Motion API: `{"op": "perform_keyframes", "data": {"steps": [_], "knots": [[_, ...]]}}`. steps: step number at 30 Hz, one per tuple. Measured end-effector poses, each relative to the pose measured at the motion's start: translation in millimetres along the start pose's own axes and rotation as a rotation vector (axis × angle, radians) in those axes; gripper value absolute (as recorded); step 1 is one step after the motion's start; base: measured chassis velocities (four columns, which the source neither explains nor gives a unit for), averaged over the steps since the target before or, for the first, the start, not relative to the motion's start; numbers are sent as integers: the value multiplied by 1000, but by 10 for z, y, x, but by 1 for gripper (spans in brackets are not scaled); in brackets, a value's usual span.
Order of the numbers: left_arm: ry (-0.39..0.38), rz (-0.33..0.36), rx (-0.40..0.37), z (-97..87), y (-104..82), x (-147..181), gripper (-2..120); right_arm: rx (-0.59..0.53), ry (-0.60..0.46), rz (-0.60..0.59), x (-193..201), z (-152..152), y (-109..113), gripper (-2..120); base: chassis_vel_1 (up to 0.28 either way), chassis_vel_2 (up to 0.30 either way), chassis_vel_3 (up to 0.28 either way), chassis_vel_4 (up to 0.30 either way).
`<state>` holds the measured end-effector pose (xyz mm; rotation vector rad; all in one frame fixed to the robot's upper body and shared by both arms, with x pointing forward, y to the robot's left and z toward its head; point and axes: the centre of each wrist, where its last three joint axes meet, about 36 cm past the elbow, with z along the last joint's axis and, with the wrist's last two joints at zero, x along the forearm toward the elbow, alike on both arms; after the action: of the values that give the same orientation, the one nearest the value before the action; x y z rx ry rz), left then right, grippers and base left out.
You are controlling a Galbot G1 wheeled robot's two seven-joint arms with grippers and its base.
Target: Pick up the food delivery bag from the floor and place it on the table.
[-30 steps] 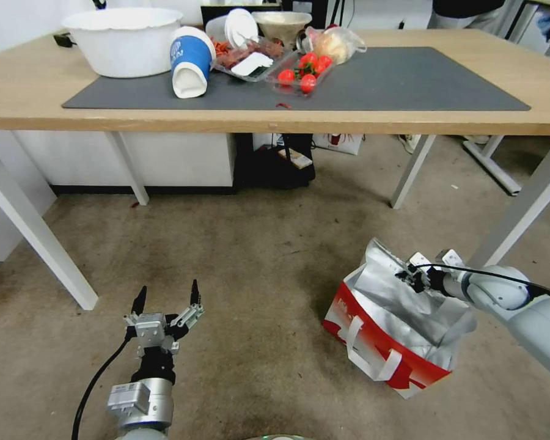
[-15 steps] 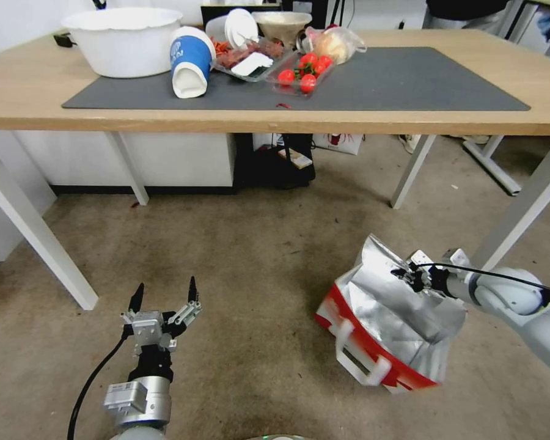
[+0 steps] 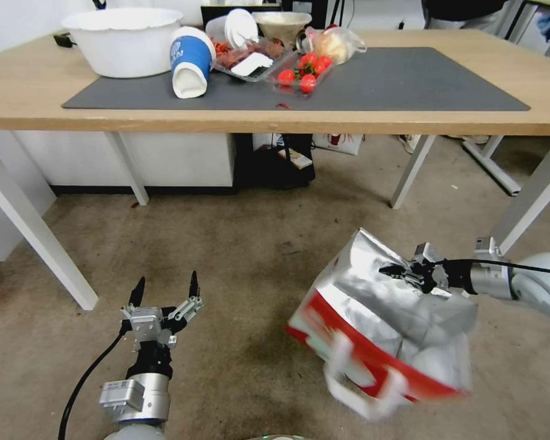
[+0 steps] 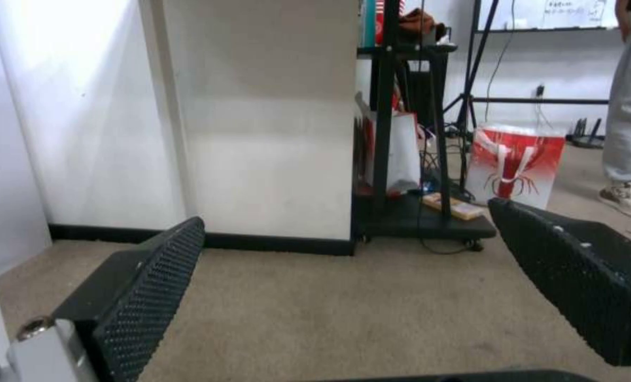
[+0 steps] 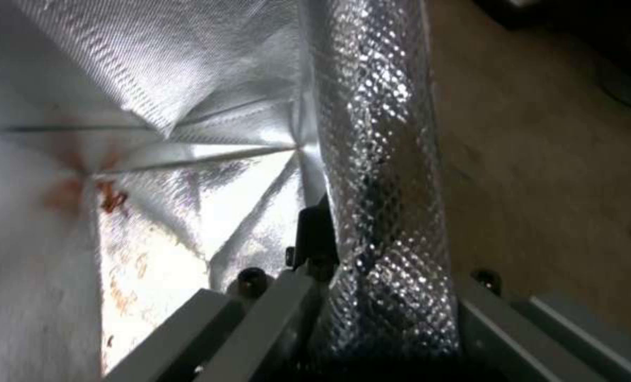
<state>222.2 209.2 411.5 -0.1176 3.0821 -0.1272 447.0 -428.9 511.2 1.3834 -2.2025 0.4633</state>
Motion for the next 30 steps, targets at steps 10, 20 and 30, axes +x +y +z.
{"op": "perform_keyframes", "data": {"steps": [10,20,30], "knots": [[-12,3,-2,-50,13,-2,100,64,-46,-160,-195,-416,351,0,0,0,0,0],[-19,15,-15,-50,1,-5,100,85,-39,-194,-202,-495,456,0,0,0,0,0],[-13,24,-32,-20,-4,5,100,76,-40,-199,-239,-446,479,0,0,0,0,0]]}}
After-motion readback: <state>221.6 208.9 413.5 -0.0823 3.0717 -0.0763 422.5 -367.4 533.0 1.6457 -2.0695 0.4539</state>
